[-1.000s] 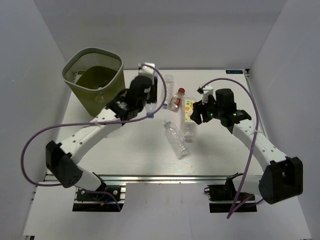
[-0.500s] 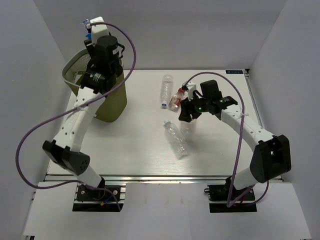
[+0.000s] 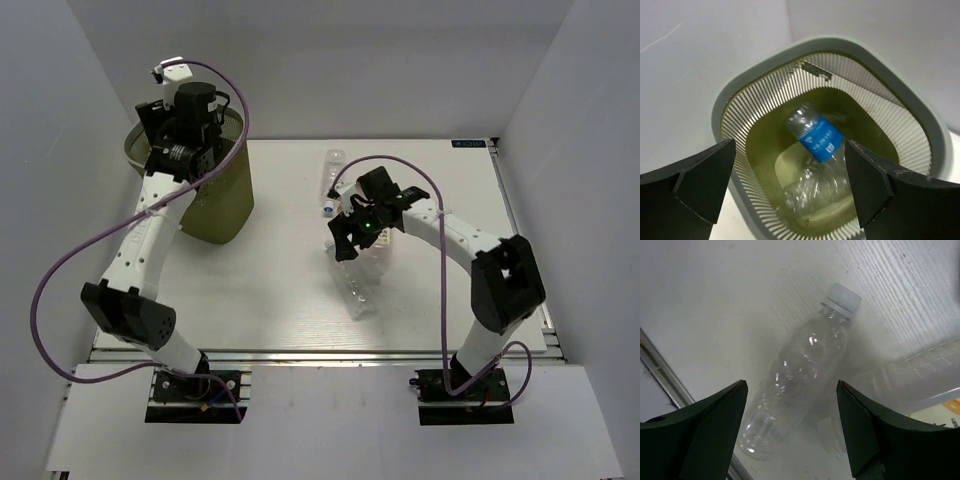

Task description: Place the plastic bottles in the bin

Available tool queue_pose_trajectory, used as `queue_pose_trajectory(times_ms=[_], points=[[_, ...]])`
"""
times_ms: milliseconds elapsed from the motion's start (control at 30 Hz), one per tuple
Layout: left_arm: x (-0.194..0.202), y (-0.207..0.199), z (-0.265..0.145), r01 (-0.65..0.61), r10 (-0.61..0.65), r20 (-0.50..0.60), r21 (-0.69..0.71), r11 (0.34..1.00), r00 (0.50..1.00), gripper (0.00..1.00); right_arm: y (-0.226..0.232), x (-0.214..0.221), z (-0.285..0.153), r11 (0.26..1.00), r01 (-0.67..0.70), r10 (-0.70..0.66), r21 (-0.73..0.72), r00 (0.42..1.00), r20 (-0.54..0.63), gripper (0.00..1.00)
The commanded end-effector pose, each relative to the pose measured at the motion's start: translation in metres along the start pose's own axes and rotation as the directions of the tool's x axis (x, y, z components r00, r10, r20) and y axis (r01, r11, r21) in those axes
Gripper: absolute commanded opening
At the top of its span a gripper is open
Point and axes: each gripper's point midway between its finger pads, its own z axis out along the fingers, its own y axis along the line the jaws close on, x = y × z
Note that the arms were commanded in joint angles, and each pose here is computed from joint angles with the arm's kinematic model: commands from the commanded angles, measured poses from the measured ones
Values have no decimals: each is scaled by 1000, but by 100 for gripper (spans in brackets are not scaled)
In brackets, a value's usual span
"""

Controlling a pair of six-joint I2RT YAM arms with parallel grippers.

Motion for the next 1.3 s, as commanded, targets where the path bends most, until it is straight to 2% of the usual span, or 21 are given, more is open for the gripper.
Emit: queue_pose_trajectory(times_ms=[0, 33, 67, 100, 133, 167, 267, 333, 400, 433, 600, 800, 900, 933, 967, 1033, 1067, 1133, 1200, 1233, 1267], points=[[-29, -4, -34, -13, -4, 82, 205, 979, 997, 100, -19, 4, 6, 994, -21, 28, 108, 997, -66, 78], [-31, -22, -55, -40, 0, 106, 374, 927, 994, 100, -24, 11, 14, 991, -35, 47, 127, 994, -94, 79], [-35, -33, -67, -57, -5, 130, 467, 882, 991, 100, -29, 12, 16, 988, -35, 51, 151, 993, -104, 82], [-31, -50, -81, -111, 29, 148, 583, 805, 989, 100, -31, 18, 20, 984, -40, 64, 175, 989, -133, 83], [-25, -71, -104, -130, 38, 143, 719, 682, 989, 100, -32, 19, 22, 984, -40, 66, 175, 987, -146, 85], [-13, -83, -118, -151, 71, 135, 791, 592, 988, 100, -33, 27, 32, 984, -46, 77, 170, 981, -180, 90], [41, -106, -173, -101, 175, 51, 951, 292, 983, 100, -25, 36, 42, 988, -61, 91, 140, 972, -217, 90], [77, -103, -177, -63, 231, -2, 959, 276, 973, 100, -19, 37, 46, 990, -58, 84, 126, 973, -214, 90], [89, -89, -191, -61, 235, -1, 964, 257, 972, 100, -16, 40, 52, 992, -66, 90, 111, 971, -222, 90], [108, -86, -191, -22, 254, -48, 963, 267, 966, 100, -13, 43, 56, 992, -68, 91, 105, 968, -234, 90], [149, -69, -207, 51, 299, -130, 965, 258, 945, 100, -17, 59, 61, 987, -57, 96, 150, 957, -273, 79], [245, -59, -223, 265, 441, -382, 915, 305, 812, 100, -21, 78, 60, 986, -15, 70, 166, 942, -329, 82], [255, -58, -229, 305, 410, -416, 901, 308, 812, 100, -21, 77, 58, 988, -5, 55, 153, 943, -327, 73], [263, -55, -231, 329, 413, -446, 887, 326, 794, 100, -20, 71, 55, 990, 9, 36, 144, 949, -312, 61], [268, -55, -233, 329, 425, -446, 888, 321, 788, 100, -13, 67, 50, 996, 36, -7, 86, 950, -312, 55], [278, -53, -239, 346, 446, -462, 882, 319, 766, 100, -9, 33, 32, 993, 100, -82, 65, 967, -241, 39], [285, -53, -240, 357, 462, -472, 879, 317, 751, 100, 3, 22, 25, 992, 126, -123, -1, 970, -210, 35], [300, -53, -244, 362, 501, -482, 875, 323, 719, 100, 6, -42, -5, 977, 211, -209, 31, 976, -58, 23], [314, -54, -247, 379, 525, -499, 866, 325, 690, 100, 14, -121, -47, 945, 311, -322, 100, 939, 124, 20], [318, -54, -250, 385, 531, -504, 864, 325, 682, 100, 16, -137, -56, 939, 325, -340, 115, 927, 158, 20], [319, -56, -249, 385, 531, -504, 864, 325, 681, 100, 25, -177, -83, 927, 339, -372, 164, 892, 257, 20]])
